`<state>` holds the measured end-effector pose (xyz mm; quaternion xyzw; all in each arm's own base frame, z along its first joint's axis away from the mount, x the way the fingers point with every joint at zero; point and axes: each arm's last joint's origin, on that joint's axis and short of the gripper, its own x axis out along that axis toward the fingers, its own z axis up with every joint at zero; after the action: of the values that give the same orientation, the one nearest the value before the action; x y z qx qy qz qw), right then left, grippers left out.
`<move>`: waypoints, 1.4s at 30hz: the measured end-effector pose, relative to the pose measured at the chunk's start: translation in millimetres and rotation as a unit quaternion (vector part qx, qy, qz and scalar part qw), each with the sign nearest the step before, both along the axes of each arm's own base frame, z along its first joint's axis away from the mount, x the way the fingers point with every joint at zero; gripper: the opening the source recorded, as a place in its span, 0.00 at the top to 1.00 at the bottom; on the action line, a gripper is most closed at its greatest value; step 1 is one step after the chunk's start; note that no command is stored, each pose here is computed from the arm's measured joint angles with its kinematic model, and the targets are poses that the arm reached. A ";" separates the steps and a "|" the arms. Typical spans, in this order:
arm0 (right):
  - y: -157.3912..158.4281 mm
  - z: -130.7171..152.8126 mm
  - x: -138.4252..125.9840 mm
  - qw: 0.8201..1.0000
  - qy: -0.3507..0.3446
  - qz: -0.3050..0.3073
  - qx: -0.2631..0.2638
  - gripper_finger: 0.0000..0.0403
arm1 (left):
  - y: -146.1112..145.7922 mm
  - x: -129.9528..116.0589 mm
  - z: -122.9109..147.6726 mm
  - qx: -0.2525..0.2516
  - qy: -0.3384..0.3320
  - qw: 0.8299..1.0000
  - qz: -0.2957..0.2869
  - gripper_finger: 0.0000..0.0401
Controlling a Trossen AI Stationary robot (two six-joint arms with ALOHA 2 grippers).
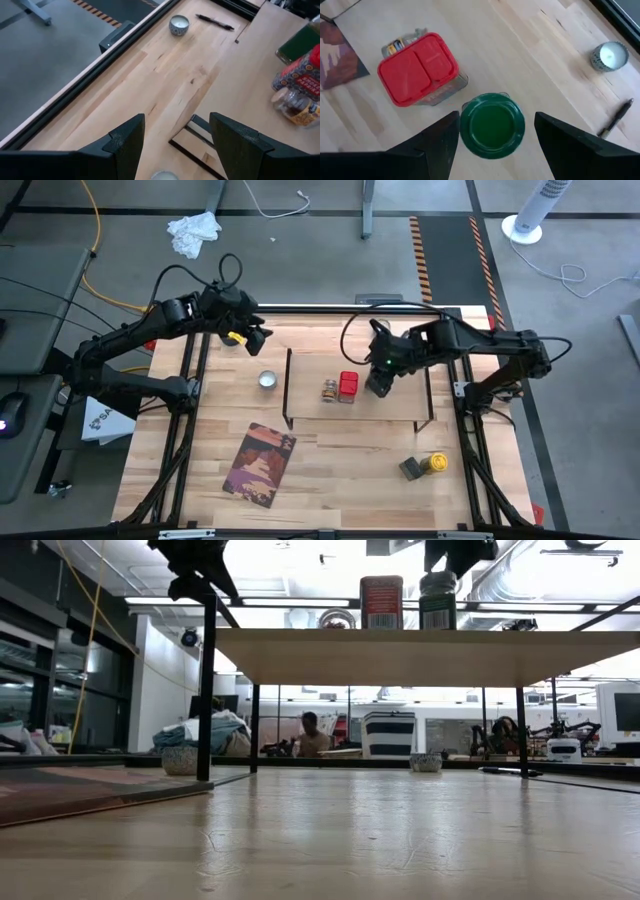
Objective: Shelf spices
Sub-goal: Remove the green seasoning bottle from the shelf
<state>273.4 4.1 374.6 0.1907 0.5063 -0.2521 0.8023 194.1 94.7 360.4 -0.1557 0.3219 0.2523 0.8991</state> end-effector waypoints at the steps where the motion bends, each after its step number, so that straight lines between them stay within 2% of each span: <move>1: 0.1 -2.0 -0.9 1.000 0.007 0.000 0.000 0.37 | -0.6 0.3 0.0 0.000 0.000 1.000 -0.002 0.45; 3: 0.2 -7.7 -2.5 1.000 0.030 0.003 0.004 0.37 | -1.7 0.8 0.0 0.000 0.000 1.000 -0.004 0.45; 15: 0.3 -30.9 0.9 0.997 0.062 0.041 0.000 0.37 | -2.8 1.4 0.0 -0.003 -0.001 1.000 -0.004 0.45; 22: -0.4 -34.0 9.3 1.000 0.022 0.017 0.012 0.37 | -2.8 1.3 0.0 -0.002 -0.001 1.000 -0.004 0.45; 27: -0.1 -32.8 12.7 0.996 0.016 0.083 -0.010 0.37 | -2.8 1.4 0.0 -0.002 -0.001 1.000 -0.004 0.45; 37: -6.5 -29.9 18.9 0.977 0.010 0.201 -0.071 0.37 | -2.8 1.4 0.0 0.000 0.000 1.000 -0.007 0.45; 42: -11.6 -32.0 21.2 0.973 0.016 0.218 -0.072 0.37 | -3.0 1.4 0.0 -0.001 0.000 1.000 -0.009 0.45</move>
<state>294.5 -7.5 342.6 0.0139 0.5287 -0.1097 0.8416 195.5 91.8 360.4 -0.1537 0.3233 0.2437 0.9014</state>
